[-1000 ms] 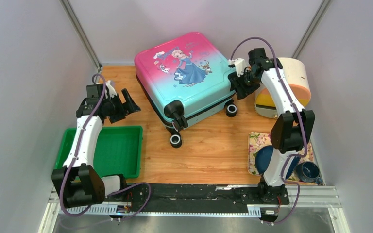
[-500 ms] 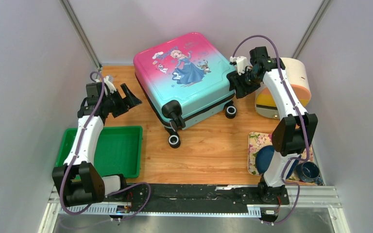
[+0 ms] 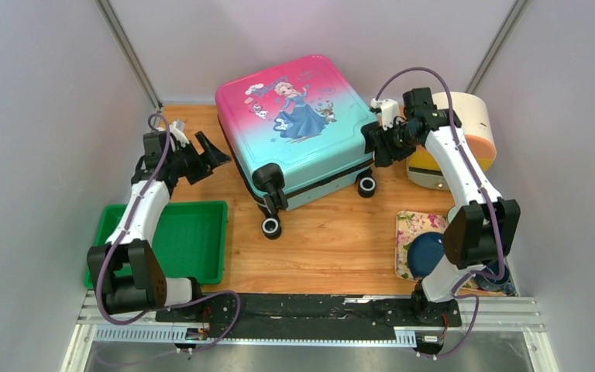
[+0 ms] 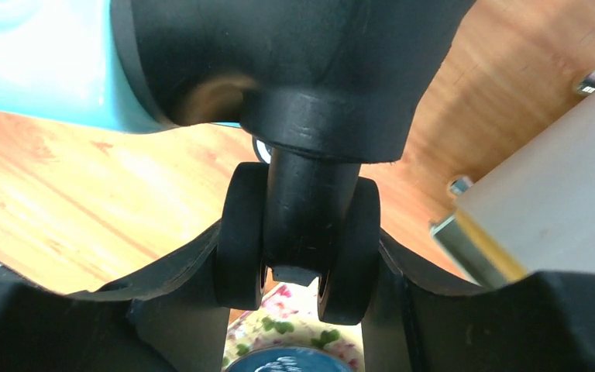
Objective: Open, take out, and arrange the luggage
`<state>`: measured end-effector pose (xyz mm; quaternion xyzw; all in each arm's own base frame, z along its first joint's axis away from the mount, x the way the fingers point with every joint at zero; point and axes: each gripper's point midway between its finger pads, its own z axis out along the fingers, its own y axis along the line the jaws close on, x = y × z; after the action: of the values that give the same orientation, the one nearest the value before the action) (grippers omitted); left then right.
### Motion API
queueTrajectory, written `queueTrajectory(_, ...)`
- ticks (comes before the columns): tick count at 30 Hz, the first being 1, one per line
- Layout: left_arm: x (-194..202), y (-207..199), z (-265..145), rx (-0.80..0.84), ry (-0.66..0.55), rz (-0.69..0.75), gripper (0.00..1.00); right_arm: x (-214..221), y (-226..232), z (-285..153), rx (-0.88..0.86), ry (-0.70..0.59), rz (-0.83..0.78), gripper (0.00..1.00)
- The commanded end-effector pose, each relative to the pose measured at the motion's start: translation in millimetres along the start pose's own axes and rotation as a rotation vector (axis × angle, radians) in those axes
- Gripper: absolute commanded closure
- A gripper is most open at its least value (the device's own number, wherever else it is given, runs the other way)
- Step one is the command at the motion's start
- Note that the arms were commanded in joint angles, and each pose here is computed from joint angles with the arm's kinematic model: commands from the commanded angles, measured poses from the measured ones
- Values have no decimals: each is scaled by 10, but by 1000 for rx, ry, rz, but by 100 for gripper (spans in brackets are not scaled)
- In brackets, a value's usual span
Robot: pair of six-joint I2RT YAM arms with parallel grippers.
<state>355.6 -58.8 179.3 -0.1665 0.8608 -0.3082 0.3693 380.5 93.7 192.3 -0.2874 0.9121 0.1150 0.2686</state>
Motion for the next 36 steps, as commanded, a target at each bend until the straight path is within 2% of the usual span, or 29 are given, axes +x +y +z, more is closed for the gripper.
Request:
queueTrajectory(1,-292,-184,142,109,-70,-16,7,-12,421,-457,-78,-112,-12,100)
queueTrajectory(5,-402,-337,290,197,-80,-25,9,217,702,-481,-160,-74,33,100)
queueTrajectory(8,-479,-527,449,269,-76,-5,12,379,986,-481,-198,-63,2,100)
queueTrajectory(9,-489,-559,536,286,-61,-4,14,395,1107,-507,-216,-68,-26,90)
queueTrajectory(10,-493,-650,591,314,-56,1,16,422,1192,-514,-242,-64,-30,74)
queueTrajectory(11,-487,-701,644,331,-46,4,18,429,1261,-532,-263,-64,-37,57)
queueTrajectory(12,-509,-730,731,346,-32,5,19,410,1339,-574,-288,-71,-49,32)
queueTrajectory(13,-491,-789,794,363,-23,17,20,409,1391,-633,-311,-72,-46,23)
queueTrajectory(14,-517,-810,826,374,-22,29,20,378,1404,-684,-316,-80,-53,4)
queueTrajectory(18,-849,-799,946,348,-64,87,20,100,1352,-1088,-288,-152,-98,2)
queueTrajectory(19,-921,-784,922,339,-83,139,20,100,1352,-1157,-292,-145,-91,2)
queueTrajectory(23,-1273,-737,573,219,-181,306,18,-12,1038,-1361,-204,-202,-13,2)
queueTrajectory(25,-1239,-669,367,154,-162,402,13,-85,903,-1408,-178,-248,26,2)
queueTrajectory(26,-1208,-740,172,145,-170,448,13,-102,765,-1422,-137,-268,62,3)
queueTrajectory(28,-952,-702,-30,122,-102,496,12,-123,457,-1329,1,-270,113,6)
queueTrajectory(29,-857,-843,-268,155,-112,523,11,-113,355,-1294,44,-262,116,13)
queueTrajectory(31,-468,-810,-400,156,-29,546,11,-82,100,-1196,153,-227,120,25)
queueTrajectory(32,-321,-828,-544,140,-37,573,10,-56,42,-1160,175,-209,119,40)
queueTrajectory(34,18,-943,-632,163,16,644,10,20,-15,-1066,183,-159,98,51)
queueTrajectory(35,89,-950,-716,137,4,667,10,87,-11,-991,174,-130,95,59)
queueTrajectory(36,243,-904,-730,126,47,666,10,137,-23,-945,173,-109,89,62)
